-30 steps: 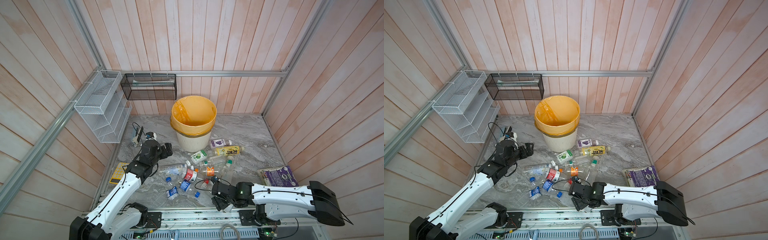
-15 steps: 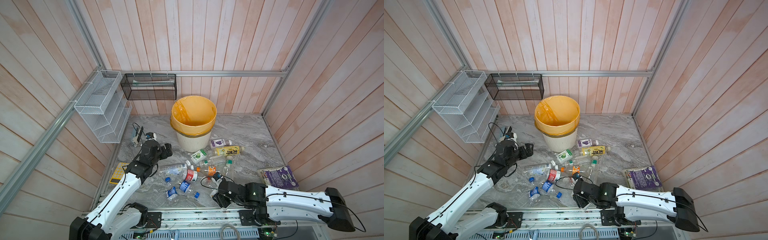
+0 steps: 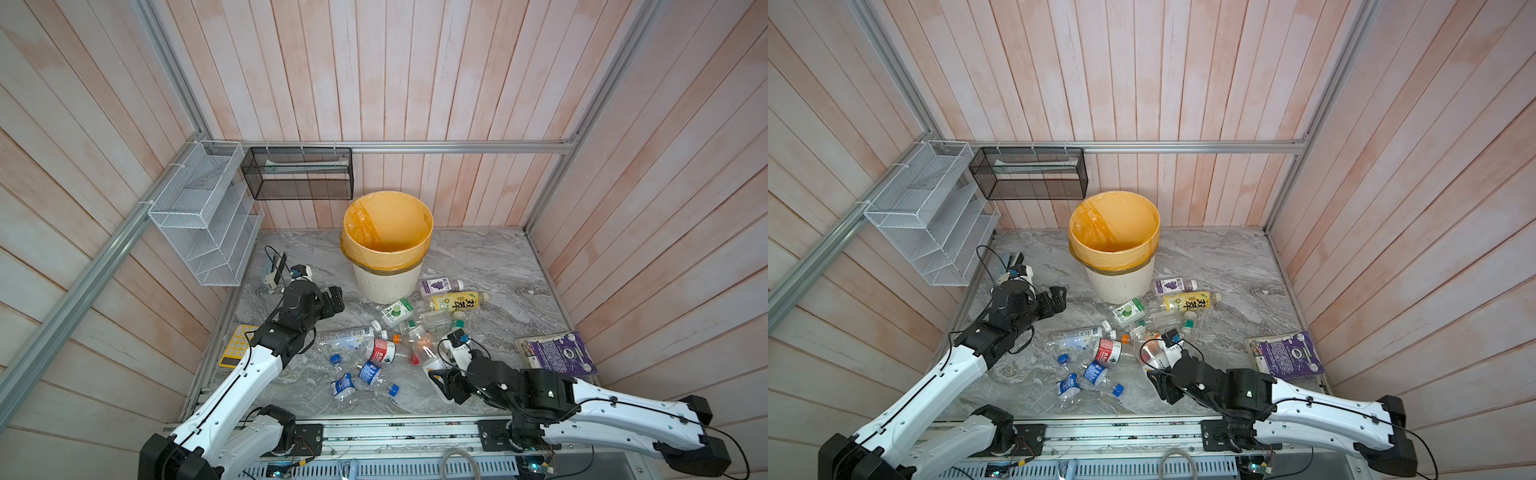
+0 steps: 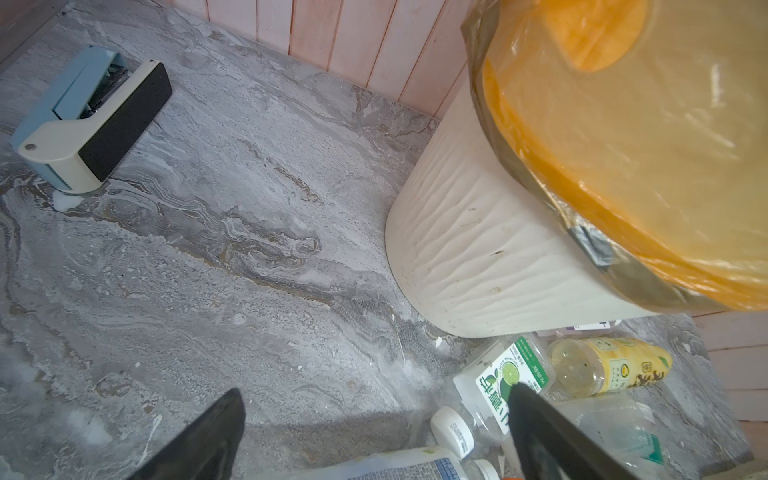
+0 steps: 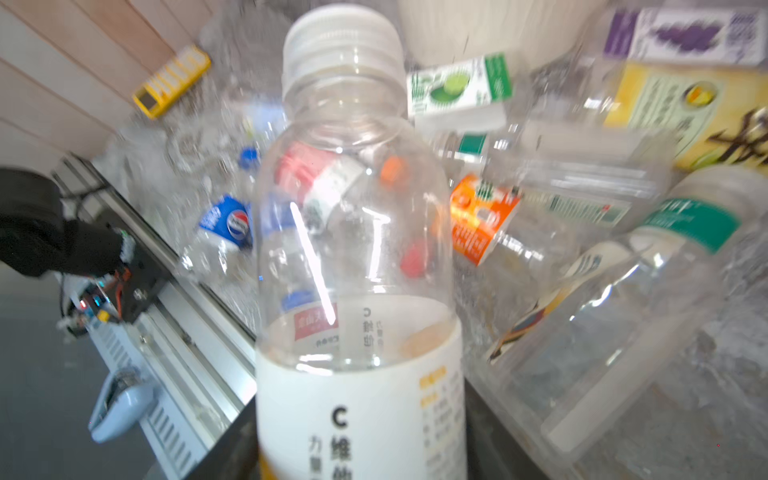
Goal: Throw the plastic bottles in the bin
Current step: 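Lift the vitamin C bottle over the bin and open the right gripper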
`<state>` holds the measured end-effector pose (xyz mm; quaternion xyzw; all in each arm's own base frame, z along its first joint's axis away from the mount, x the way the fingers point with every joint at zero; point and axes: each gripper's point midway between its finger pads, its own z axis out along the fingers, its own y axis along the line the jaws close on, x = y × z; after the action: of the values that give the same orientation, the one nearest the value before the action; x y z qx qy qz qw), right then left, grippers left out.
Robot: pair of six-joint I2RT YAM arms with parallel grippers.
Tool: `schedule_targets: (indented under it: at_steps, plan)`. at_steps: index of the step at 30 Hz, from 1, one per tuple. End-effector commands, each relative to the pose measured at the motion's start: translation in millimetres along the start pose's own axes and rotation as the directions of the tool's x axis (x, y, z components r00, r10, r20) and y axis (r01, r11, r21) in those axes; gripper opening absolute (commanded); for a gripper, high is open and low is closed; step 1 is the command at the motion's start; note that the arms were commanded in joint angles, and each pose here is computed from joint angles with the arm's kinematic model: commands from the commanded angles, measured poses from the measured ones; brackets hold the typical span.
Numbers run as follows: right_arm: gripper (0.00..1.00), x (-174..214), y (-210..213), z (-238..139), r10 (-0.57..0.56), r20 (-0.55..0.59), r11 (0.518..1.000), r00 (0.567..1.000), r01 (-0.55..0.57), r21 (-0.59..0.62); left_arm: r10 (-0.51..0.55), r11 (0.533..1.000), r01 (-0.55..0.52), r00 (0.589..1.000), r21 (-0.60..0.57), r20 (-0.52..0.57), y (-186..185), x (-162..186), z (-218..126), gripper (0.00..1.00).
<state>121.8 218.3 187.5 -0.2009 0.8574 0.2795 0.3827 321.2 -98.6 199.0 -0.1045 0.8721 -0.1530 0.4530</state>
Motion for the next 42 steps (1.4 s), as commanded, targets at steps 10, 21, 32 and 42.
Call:
schedule_targets:
  at_steps: [10,21,32,42]
  plan:
    - [0.58,-165,-21,-99,0.015,0.618,0.981,0.786,-0.132,0.145,-0.007,1.0,0.008,1.0,-0.03,0.023,9,0,-3,1.0]
    - [0.57,-239,-3,-64,-0.098,0.595,0.988,0.798,0.005,0.156,-0.019,1.0,0.019,1.0,-0.01,0.023,8,4,-7,1.0]
    - [0.89,-378,13,70,-0.184,0.314,0.983,0.931,0.178,0.049,-0.015,1.0,0.015,1.0,-0.006,-0.01,6,9,-3,0.99]
    - [1.0,-367,-33,42,-0.144,0.321,0.975,0.936,0.078,0.208,-0.003,1.0,0.003,1.0,-0.014,-0.013,10,11,-7,1.0]
